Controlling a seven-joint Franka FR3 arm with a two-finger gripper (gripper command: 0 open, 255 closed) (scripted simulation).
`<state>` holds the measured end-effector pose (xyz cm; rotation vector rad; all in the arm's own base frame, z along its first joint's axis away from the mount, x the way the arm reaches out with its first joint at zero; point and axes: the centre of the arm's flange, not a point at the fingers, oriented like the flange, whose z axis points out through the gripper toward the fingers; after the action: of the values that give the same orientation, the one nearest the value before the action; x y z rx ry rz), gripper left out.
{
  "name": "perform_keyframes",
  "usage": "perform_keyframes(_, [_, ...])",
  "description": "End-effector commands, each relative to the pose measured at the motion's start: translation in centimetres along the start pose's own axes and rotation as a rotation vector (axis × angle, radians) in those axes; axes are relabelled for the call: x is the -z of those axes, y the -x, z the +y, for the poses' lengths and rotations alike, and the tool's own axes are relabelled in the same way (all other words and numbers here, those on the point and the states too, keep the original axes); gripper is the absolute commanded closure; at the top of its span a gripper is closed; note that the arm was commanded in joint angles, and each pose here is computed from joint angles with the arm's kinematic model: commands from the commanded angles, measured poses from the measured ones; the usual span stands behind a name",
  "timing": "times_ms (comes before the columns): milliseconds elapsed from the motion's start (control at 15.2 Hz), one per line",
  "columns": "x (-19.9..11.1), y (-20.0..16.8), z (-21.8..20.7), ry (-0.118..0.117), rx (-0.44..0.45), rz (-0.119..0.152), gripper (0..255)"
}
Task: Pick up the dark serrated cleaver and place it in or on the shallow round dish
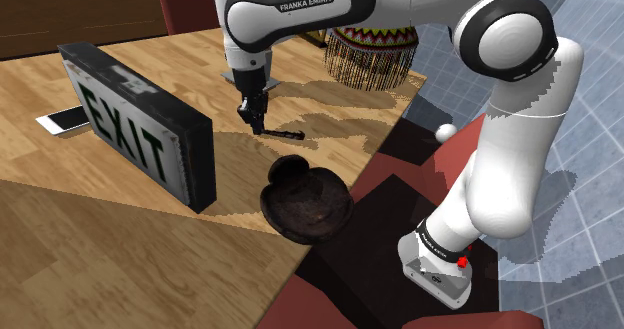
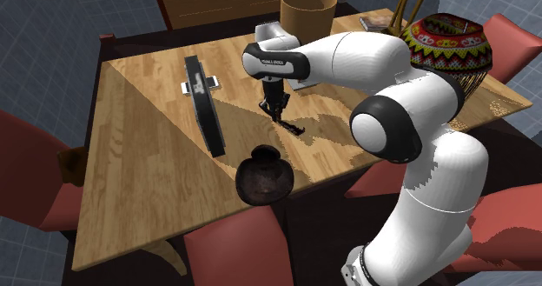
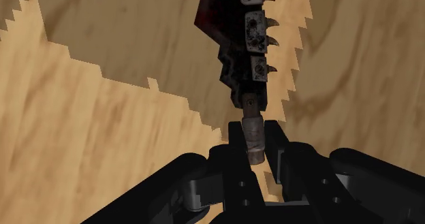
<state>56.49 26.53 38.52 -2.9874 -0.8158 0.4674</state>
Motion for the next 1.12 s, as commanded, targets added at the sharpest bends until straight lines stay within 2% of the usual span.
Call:
perform_keyframes(0, [-0.2,0.0,-0.1,-0.002,0.002,-0.005,255])
perform_keyframes(132, [-0.4,-0.1,-0.1,-0.002,0.002,-0.005,255])
perform_keyframes(1056, [6.7,2.0,-0.7,-0.002,0.002,-0.005,255])
